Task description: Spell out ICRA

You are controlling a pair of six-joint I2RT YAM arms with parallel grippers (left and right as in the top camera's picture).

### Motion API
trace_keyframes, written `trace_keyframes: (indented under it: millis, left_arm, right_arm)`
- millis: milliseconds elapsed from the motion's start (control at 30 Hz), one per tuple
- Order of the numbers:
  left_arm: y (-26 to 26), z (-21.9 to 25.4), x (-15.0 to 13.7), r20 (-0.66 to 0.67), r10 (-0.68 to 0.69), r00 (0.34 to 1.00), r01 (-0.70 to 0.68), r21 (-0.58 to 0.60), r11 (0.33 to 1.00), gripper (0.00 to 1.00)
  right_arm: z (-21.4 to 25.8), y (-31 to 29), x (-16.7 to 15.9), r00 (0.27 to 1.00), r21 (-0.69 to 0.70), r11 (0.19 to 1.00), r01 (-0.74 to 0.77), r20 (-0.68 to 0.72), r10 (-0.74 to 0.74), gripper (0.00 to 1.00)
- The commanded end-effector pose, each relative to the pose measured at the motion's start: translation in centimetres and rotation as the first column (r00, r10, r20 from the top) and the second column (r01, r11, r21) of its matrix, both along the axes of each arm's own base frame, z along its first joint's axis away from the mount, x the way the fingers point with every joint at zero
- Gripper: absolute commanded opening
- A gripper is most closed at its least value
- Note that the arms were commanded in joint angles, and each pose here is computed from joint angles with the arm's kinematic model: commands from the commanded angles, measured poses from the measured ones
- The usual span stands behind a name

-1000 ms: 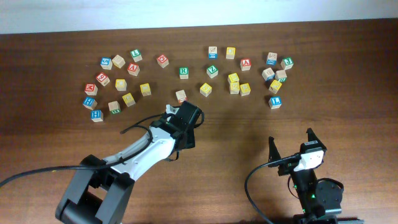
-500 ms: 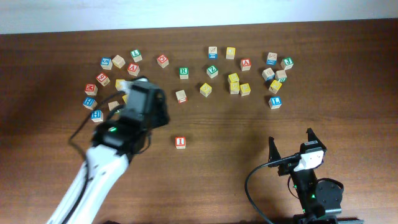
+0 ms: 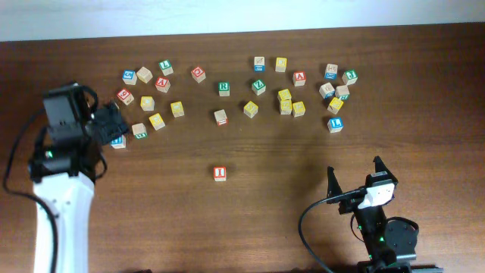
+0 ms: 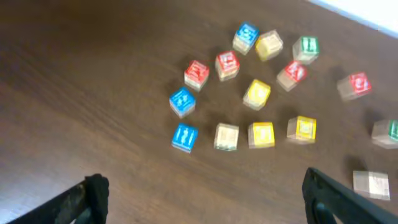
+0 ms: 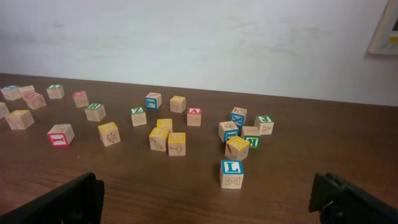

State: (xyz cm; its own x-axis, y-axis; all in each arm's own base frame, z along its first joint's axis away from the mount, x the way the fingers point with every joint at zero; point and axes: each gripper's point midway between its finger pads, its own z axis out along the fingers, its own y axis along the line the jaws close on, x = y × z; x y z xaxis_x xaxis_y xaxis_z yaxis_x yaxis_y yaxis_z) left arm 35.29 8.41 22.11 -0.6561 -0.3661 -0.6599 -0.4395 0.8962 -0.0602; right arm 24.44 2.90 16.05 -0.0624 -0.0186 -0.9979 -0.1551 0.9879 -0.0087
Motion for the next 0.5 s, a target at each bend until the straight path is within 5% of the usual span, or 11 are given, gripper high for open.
trace_keyframes:
  millis: [0,100,333,467]
  left_arm:
    - [-0.7,1.2,3.5,-0.079,-0.120,0.990,0.119,-0.024,0.993,0.95]
    - [-1.1,-1.7,6.9,-0.186,-0.159,0.970,0.141,-0.107,0.984,0.99]
    - [-1.7,-3.4,5.3,-0.282,-0.231,0.931,0.204,-0.122,0.971,0.99]
    - [-2.1,-4.0,6.9,-0.218,-0.264,0.939,0.243,-0.120,0.963,1.00]
  right_arm:
    - [-0.3,0.1,0.0,1.000,-0.003,1.000,-0.005,-0.006,0.005,0.99]
    - [-0.3,0.1,0.0,1.000,-0.003,1.000,-0.005,-0.006,0.005,0.99]
    - [-0.3,0.1,0.0,1.000,-0.003,1.000,-0.005,-0.006,0.005,0.98]
    - [-0.3,0.1,0.0,1.000,-0.003,1.000,-0.005,-0.006,0.005,0.99]
